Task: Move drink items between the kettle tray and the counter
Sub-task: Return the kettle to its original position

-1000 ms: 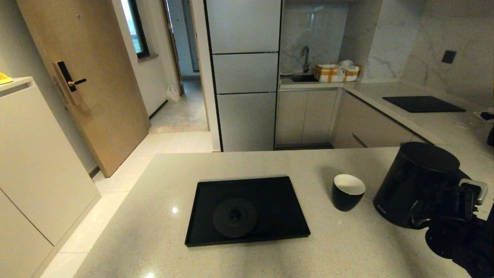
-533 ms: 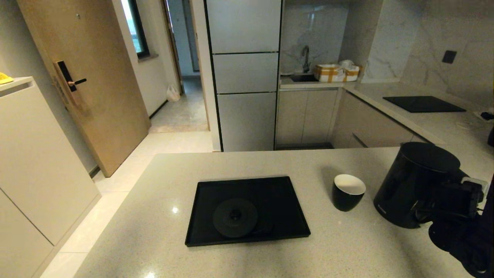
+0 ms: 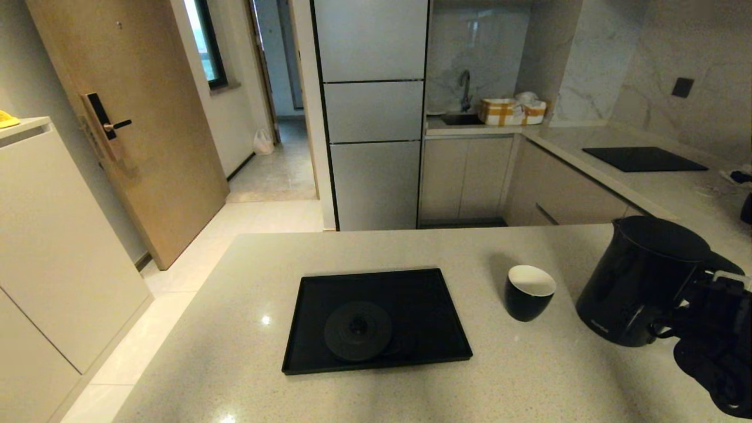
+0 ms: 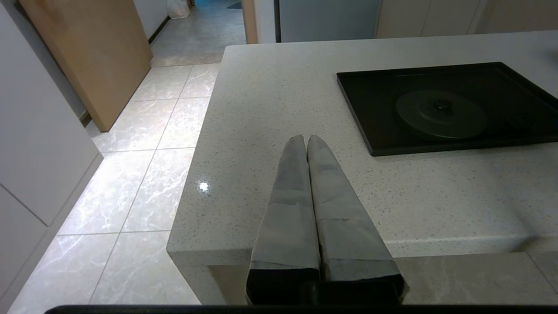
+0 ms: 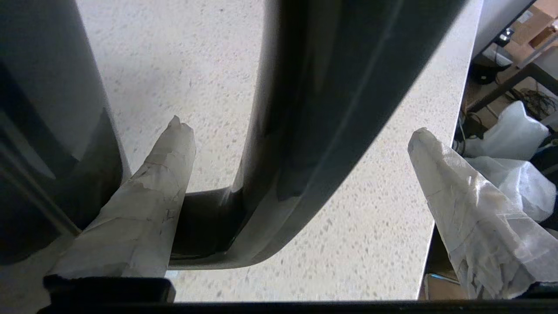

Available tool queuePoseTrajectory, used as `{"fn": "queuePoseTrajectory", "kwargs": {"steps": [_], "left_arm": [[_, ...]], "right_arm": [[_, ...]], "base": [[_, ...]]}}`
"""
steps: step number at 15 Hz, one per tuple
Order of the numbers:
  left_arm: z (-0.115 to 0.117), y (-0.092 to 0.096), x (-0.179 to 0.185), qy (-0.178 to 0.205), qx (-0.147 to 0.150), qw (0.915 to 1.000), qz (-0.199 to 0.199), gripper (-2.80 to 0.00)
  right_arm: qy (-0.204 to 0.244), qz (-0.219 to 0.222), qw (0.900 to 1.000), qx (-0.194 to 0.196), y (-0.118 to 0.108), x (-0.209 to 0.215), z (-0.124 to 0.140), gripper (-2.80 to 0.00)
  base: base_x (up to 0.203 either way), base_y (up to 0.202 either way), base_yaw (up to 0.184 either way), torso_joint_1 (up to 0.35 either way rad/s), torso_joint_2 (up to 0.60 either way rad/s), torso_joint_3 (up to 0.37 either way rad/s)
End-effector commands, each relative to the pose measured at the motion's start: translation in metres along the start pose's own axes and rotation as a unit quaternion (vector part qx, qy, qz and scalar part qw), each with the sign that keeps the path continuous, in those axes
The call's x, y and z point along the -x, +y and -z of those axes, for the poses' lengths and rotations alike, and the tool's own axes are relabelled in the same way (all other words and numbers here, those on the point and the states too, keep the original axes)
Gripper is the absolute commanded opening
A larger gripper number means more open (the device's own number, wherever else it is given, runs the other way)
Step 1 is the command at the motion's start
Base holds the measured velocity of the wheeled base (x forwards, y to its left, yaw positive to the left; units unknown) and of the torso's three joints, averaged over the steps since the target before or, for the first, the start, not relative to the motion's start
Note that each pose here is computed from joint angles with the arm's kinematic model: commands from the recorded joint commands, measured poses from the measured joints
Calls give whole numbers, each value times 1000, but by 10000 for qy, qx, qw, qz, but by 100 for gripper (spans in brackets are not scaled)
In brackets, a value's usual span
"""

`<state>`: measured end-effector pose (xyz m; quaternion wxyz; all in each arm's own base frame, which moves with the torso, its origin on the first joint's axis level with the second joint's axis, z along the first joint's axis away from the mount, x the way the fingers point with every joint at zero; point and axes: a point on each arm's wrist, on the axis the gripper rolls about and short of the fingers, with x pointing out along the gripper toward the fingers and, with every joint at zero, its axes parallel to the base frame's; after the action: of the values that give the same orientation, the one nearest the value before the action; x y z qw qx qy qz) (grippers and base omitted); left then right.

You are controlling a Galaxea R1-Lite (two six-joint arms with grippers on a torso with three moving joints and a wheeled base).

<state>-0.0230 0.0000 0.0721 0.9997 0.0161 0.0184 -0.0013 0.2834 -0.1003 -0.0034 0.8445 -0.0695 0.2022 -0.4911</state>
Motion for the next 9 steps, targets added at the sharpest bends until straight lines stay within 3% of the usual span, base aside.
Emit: {"fn": "queuePoseTrajectory", "kwargs": {"steps": [1, 9], "left_arm": [[0, 0, 0, 0, 0, 10000, -2, -280], [0, 0, 0, 0, 0, 10000, -2, -280]], "right_arm": [[24, 19, 10000, 20, 3, -5, 3, 0], [-89, -373, 9992, -56, 7, -7, -2, 0]], "base": [[0, 0, 0, 0, 0, 0], [0, 0, 0, 0, 0, 0]]}}
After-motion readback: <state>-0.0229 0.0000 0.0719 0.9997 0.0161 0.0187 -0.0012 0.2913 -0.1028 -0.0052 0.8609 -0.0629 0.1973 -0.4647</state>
